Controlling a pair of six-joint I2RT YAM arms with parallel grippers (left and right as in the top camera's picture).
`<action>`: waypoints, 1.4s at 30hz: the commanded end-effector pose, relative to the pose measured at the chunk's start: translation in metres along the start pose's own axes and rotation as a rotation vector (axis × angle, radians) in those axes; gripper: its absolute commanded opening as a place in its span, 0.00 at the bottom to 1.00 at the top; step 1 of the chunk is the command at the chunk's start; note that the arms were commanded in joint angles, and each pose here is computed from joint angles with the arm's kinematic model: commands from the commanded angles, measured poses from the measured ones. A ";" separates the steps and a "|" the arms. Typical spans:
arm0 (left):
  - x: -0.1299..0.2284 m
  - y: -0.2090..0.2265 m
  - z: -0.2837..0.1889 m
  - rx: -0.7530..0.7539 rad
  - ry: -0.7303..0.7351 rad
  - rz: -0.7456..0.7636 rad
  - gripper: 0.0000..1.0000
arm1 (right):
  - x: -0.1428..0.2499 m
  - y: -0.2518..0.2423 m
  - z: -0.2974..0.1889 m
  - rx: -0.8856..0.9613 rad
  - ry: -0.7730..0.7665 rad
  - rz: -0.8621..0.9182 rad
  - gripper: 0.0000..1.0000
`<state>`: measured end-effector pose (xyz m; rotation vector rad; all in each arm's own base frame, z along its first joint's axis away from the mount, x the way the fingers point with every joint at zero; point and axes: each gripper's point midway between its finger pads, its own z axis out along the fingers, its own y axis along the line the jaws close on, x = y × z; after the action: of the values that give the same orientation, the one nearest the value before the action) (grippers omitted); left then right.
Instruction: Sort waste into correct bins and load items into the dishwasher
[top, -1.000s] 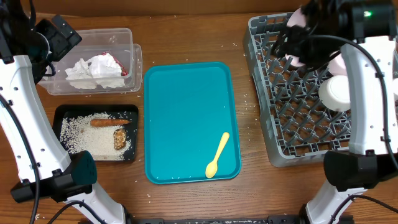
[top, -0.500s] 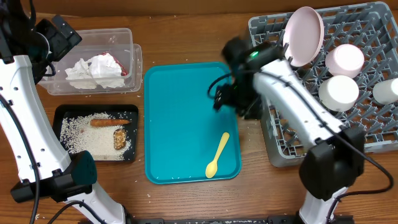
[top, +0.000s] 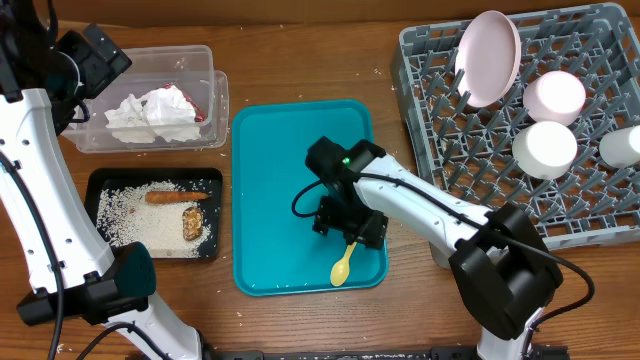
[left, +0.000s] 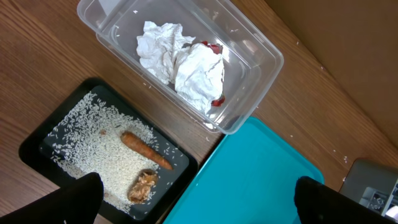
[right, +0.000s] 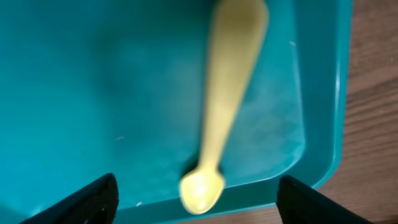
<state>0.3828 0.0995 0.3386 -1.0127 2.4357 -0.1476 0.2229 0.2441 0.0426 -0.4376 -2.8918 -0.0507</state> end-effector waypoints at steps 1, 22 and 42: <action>0.000 0.000 0.001 -0.010 -0.004 -0.007 1.00 | 0.002 -0.008 0.006 0.010 0.023 0.063 0.82; 0.000 0.000 0.001 -0.010 -0.004 -0.007 1.00 | -0.021 -0.024 0.003 -0.013 0.041 -0.152 0.89; 0.000 0.000 0.001 -0.010 -0.004 -0.007 1.00 | -0.019 -0.019 0.024 0.038 -0.047 -0.237 0.85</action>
<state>0.3829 0.0996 0.3386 -1.0125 2.4354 -0.1476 0.2372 0.2293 0.0243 -0.0647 -2.9811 -0.0756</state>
